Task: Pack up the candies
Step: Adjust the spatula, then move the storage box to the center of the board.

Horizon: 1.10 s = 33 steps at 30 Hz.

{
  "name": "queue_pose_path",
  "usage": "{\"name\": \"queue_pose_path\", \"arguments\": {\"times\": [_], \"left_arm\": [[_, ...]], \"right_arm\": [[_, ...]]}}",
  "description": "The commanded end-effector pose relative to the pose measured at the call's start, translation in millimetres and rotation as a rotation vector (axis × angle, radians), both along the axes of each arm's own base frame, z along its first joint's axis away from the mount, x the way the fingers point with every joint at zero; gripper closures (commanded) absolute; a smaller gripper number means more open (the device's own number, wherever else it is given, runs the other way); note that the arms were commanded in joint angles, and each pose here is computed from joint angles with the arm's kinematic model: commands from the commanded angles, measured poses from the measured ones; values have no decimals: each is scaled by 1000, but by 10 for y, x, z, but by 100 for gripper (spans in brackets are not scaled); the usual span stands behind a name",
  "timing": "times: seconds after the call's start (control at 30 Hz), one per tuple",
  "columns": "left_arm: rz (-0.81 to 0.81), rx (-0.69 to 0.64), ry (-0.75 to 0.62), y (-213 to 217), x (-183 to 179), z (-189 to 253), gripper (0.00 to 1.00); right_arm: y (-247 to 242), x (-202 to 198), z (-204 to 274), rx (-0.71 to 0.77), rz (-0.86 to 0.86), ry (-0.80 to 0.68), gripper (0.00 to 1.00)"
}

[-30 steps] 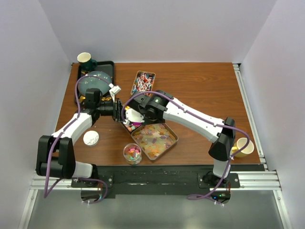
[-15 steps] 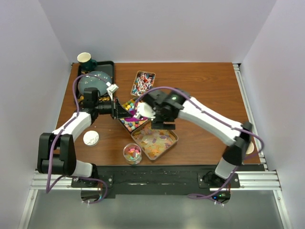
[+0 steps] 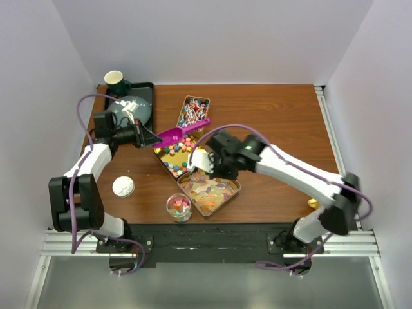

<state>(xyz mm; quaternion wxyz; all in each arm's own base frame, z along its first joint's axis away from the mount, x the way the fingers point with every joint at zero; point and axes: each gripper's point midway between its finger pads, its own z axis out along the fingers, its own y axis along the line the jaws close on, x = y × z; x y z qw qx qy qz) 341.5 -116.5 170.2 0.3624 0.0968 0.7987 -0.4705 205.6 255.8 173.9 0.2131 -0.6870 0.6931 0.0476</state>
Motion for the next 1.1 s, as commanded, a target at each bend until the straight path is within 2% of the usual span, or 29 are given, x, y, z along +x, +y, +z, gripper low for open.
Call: {"name": "queue_pose_path", "arguments": {"times": [0.0,0.2,0.3,0.67,0.8,1.07], "left_arm": [[56,18,-107,258,189,342,100],[139,39,-123,528,181,438,100],[175,45,-121,641,159,436,100],[240,56,-129,860,203,431,100],[252,55,-127,901,223,414,100],[252,52,-111,901,197,365,100]], "right_arm": [[167,79,-467,-37,8,89,100],[217,432,-756,-87,-50,97,100],[73,634,-883,-128,-117,96,100],[-852,1479,-1111,-183,-409,159,100],[-1125,1799,-1079,-190,-484,112,100],[-1973,2636,-1026,-231,-671,-5,100]]}}
